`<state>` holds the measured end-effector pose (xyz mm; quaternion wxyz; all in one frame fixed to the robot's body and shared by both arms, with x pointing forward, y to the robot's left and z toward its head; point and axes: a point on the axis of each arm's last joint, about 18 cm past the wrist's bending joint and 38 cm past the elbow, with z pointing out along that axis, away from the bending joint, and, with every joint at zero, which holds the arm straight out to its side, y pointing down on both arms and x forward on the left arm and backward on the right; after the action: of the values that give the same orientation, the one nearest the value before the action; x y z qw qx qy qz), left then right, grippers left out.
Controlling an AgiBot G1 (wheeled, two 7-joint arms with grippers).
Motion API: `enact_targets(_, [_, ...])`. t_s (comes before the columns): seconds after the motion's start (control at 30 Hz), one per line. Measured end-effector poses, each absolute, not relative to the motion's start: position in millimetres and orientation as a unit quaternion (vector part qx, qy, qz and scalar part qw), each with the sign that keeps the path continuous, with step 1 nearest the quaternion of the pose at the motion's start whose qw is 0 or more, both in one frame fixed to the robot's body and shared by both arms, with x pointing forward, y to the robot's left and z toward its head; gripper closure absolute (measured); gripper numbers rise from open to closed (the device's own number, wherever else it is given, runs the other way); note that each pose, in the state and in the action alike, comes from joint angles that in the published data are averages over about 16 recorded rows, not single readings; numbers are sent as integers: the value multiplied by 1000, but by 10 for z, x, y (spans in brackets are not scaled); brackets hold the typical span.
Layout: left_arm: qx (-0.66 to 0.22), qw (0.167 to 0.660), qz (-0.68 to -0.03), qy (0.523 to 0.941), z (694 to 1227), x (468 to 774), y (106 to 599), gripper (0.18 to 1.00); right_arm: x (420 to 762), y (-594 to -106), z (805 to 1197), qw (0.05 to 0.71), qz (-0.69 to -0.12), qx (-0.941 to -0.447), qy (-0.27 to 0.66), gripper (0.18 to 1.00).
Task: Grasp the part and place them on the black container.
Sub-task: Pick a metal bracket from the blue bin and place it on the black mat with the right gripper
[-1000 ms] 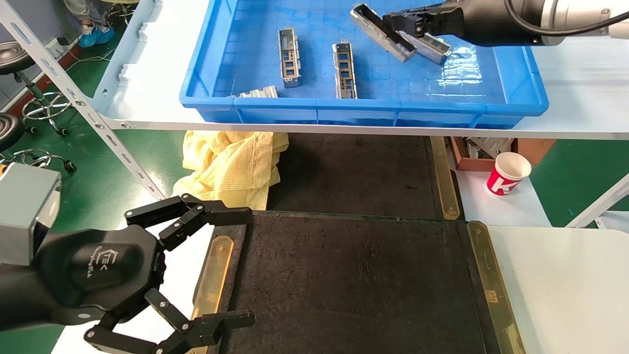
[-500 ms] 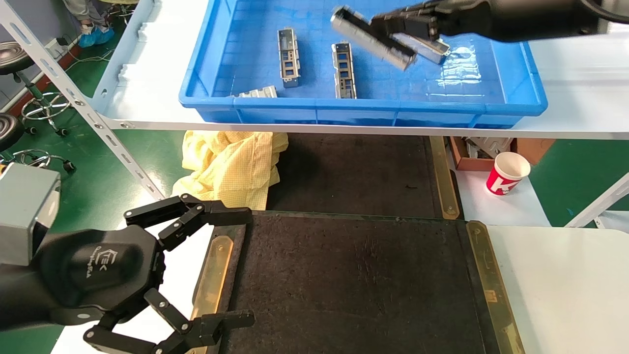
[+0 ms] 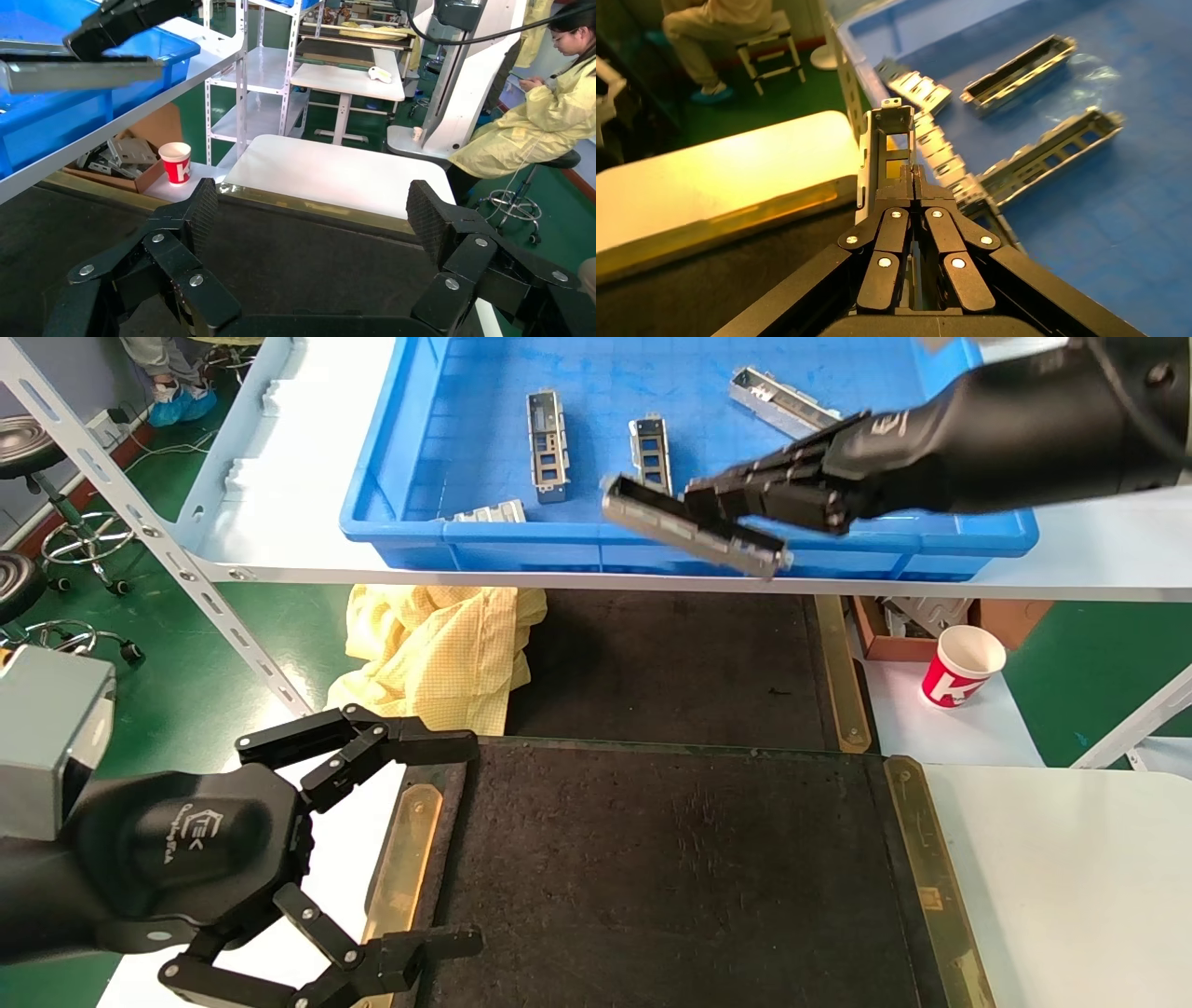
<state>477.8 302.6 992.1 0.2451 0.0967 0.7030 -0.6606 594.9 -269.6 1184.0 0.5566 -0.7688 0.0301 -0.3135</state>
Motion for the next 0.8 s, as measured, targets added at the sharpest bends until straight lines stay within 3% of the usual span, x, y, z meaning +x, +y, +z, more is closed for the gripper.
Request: enact_targets(0.8, [97,245,-661,703,9921,4778,3026,184,5963,-2398,10868,503,-238,-830,-33,987])
